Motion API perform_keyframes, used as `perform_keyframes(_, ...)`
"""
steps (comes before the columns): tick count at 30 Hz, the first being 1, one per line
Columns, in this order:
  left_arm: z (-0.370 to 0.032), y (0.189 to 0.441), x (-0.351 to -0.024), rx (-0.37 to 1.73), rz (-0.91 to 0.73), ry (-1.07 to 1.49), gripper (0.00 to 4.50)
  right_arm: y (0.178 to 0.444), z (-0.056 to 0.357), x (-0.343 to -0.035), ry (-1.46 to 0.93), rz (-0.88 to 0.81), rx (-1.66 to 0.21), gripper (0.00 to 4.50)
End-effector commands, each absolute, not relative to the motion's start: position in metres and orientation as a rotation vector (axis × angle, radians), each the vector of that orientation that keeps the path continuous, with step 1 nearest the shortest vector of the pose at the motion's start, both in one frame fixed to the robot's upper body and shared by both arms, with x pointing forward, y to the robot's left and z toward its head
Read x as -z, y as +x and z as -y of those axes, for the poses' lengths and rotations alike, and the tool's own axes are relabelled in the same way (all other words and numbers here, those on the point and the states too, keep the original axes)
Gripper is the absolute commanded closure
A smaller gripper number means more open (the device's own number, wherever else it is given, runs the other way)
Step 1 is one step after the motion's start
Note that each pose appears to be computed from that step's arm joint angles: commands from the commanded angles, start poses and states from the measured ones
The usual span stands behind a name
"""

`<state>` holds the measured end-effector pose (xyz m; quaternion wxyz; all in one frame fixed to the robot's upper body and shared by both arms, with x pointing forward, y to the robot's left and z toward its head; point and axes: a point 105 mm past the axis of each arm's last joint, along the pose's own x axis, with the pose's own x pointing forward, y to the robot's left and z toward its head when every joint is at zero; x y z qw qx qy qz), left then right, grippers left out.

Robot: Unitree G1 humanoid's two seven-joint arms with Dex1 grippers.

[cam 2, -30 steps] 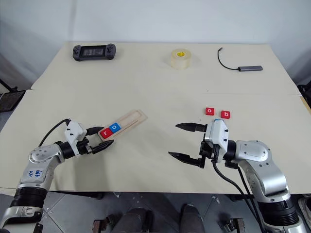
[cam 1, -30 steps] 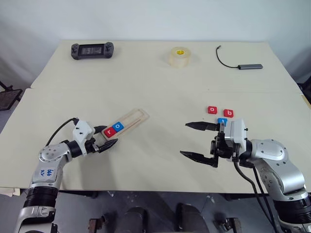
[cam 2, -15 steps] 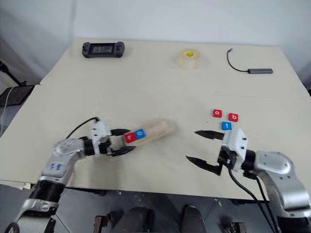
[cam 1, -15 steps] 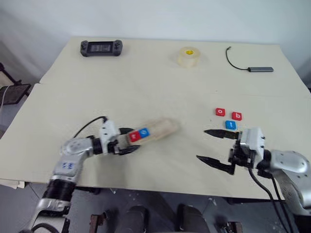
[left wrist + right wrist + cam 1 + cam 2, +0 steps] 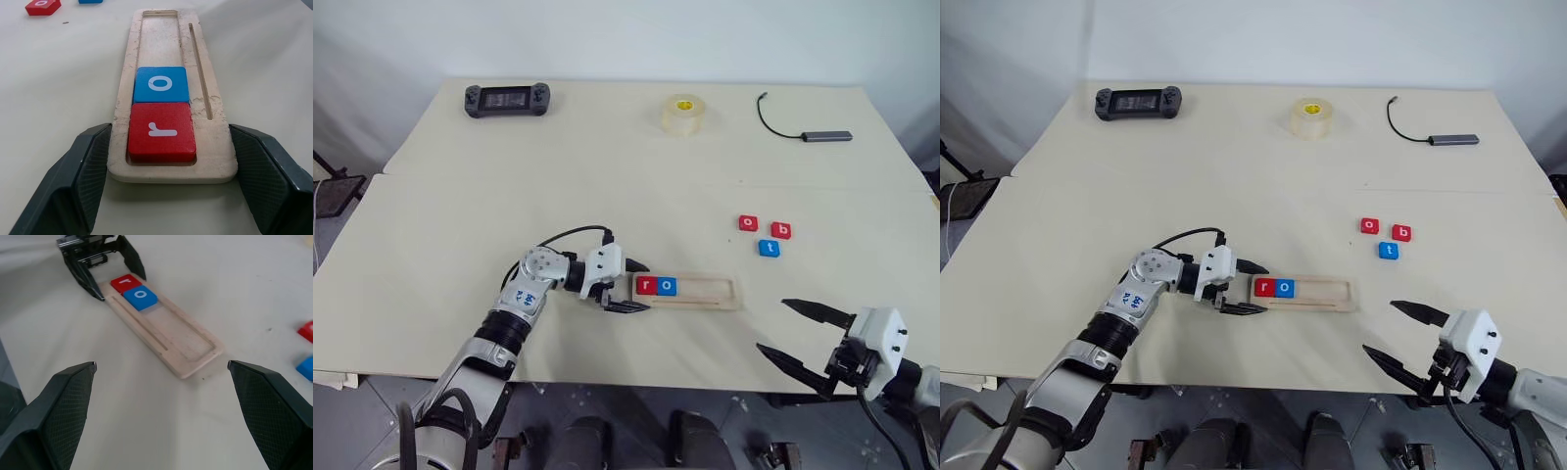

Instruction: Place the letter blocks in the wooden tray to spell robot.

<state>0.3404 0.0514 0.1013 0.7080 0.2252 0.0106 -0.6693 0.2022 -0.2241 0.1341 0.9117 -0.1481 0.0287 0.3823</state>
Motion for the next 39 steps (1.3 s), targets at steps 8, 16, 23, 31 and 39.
perform_keyframes(8, -0.106, 0.327, -0.120, 1.424, 0.084, 0.376, 0.01, 0.182, 0.270, -0.137, -0.331, -0.023, -0.501, 0.00)
perform_keyframes(16, -0.155, 0.312, -0.133, 1.305, 0.151, 0.367, 0.01, 0.172, 0.301, -0.128, -0.298, -0.035, -0.334, 0.00)
perform_keyframes(23, -0.153, 0.306, -0.152, 1.244, 0.208, 0.279, 0.01, 0.222, 0.281, -0.146, -0.285, 0.011, -0.383, 0.00)
perform_keyframes(31, -0.157, 0.299, -0.157, 1.161, 0.234, 0.237, 0.01, 0.304, 0.275, -0.167, -0.200, -0.120, -0.282, 0.00)
perform_keyframes(39, -0.161, 0.295, -0.155, 1.080, 0.230, 0.205, 0.01, 0.348, 0.266, -0.167, -0.174, -0.287, -0.162, 0.00)
